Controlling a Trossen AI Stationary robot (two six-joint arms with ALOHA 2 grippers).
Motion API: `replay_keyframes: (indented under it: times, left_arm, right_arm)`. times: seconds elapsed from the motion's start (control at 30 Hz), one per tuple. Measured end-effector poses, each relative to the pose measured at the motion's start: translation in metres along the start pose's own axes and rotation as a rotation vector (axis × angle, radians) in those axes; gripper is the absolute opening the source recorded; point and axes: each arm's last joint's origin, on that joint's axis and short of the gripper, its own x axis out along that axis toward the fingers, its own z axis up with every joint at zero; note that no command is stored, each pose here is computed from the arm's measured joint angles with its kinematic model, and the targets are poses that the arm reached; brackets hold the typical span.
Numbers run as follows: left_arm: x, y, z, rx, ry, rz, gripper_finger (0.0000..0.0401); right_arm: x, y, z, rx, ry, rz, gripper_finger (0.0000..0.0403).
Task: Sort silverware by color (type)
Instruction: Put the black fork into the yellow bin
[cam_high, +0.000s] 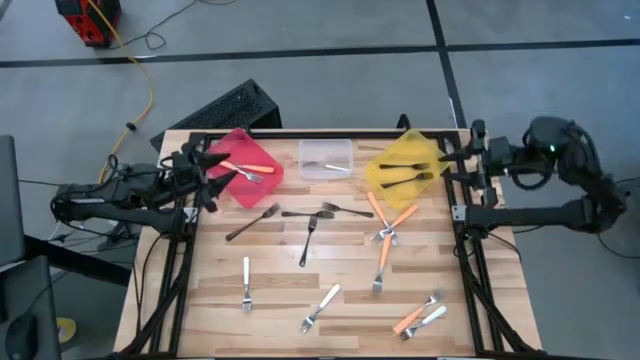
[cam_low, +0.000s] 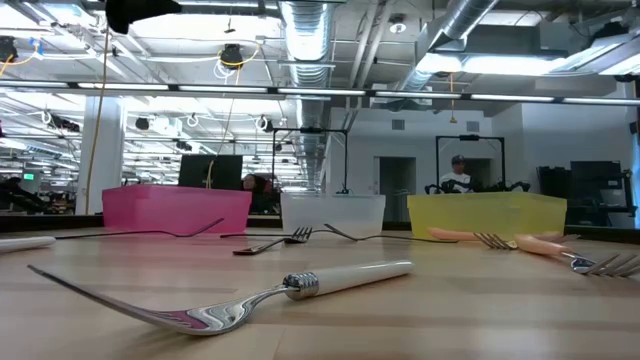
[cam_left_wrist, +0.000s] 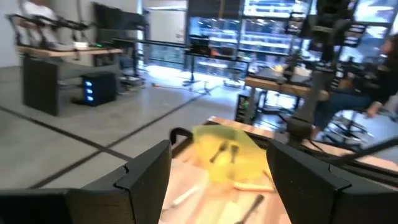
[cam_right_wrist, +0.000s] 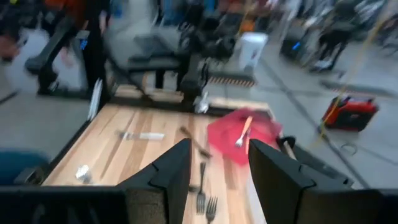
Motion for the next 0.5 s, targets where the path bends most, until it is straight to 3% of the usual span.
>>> replay_keyframes:
  times: [0.13, 0.3, 0.5]
  left_arm:
    - [0.004, -0.003, -0.002, 0.002, 0.022, -0.044, 0.0249]
    - [0.012, -0.011, -0.005, -0.010, 0.060, -0.132, 0.0249]
    - [0.025, -0.021, -0.011, 0.006, 0.115, -0.236, 0.0249]
  right_arm:
    - [-0.009, 0.005, -0.031, 0.048, -0.105, -0.078, 0.0184]
    - [-0.012, 0.010, -0.060, 0.128, -0.178, -0.072, 0.0184]
    - [-0.010, 0.015, -0.083, 0.131, -0.159, -0.047, 0.0184]
